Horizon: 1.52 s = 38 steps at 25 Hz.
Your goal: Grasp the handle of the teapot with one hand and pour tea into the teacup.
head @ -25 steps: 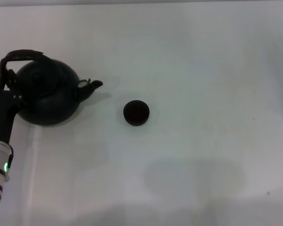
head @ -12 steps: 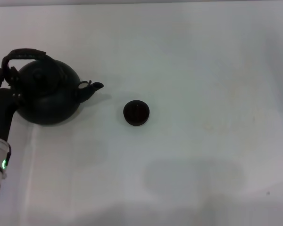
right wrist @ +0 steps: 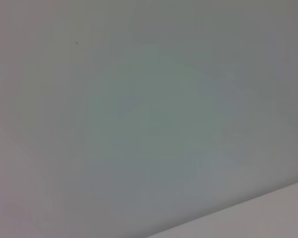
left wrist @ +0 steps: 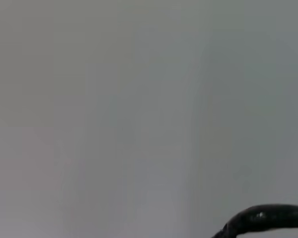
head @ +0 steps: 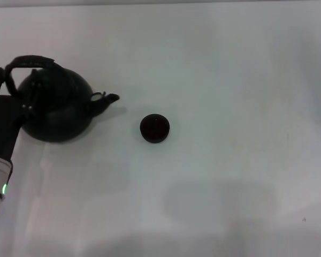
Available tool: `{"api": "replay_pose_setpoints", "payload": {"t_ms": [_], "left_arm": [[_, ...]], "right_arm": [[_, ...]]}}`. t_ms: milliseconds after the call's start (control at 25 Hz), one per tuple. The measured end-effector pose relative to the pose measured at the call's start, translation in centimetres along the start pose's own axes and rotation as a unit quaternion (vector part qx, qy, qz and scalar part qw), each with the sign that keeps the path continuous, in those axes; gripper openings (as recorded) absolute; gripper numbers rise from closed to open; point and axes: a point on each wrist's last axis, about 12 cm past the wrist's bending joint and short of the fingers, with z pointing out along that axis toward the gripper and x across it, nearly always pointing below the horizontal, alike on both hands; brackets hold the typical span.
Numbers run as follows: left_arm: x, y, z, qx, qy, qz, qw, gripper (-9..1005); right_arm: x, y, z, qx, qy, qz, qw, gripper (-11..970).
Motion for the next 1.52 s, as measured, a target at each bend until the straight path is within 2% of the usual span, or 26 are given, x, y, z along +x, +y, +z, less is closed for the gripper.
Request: {"api": "replay_pose_setpoints", "payload": {"t_ms": [80, 280, 520, 840, 1120, 1320, 1400, 1440, 1480, 1520], "left_arm": [[-0.1, -0.1, -0.1, 0.011, -0.006, 0.007, 1.0, 680], [-0.1, -0.1, -0.9, 0.033, -0.012, 0.02, 0.999, 775], [-0.1, 0.4, -2.3, 0.023, -0.021, 0.023, 0.999, 890], [-0.2, 0.6, -4.7, 0.0, -0.035, 0.016, 0.999, 888], [-0.8, -0.7, -6.1, 0.05, -0.063, 0.006, 0.997, 887], [-1.4, -0.3, -7.2, 0.012, -0.089, -0.021, 0.996, 888], [-1.5, 0.4, -7.7, -0.023, -0.096, -0.029, 0.995, 888], [-1.6, 1.2, -8.2, -0.063, -0.101, -0.043, 0.992, 888], [-1.6, 1.2, -8.2, -0.063, -0.101, -0.043, 0.992, 888], [-1.6, 1.6, -8.5, -0.085, -0.104, -0.052, 0.99, 887]], "right_arm": [[0.0, 0.0, 0.0, 0.0, 0.0, 0.0, 1.0, 825], [0.1, 0.1, -0.1, -0.001, 0.001, 0.001, 1.0, 825], [0.2, 0.1, -0.1, -0.003, 0.003, 0.0, 1.0, 824], [0.3, 0.3, -0.3, -0.012, 0.001, 0.005, 1.0, 825], [0.4, 0.3, -0.4, -0.015, 0.003, 0.004, 1.0, 824], [0.4, 0.6, -0.7, -0.033, -0.006, -0.001, 0.999, 825], [0.3, 0.7, -1.0, -0.044, -0.015, -0.005, 0.999, 825], [0.2, 0.9, -1.1, -0.053, -0.022, -0.007, 0.998, 825], [0.2, 0.9, -1.1, -0.053, -0.022, -0.007, 0.998, 825], [0.2, 0.9, -1.1, -0.055, -0.023, -0.007, 0.998, 825]]}}
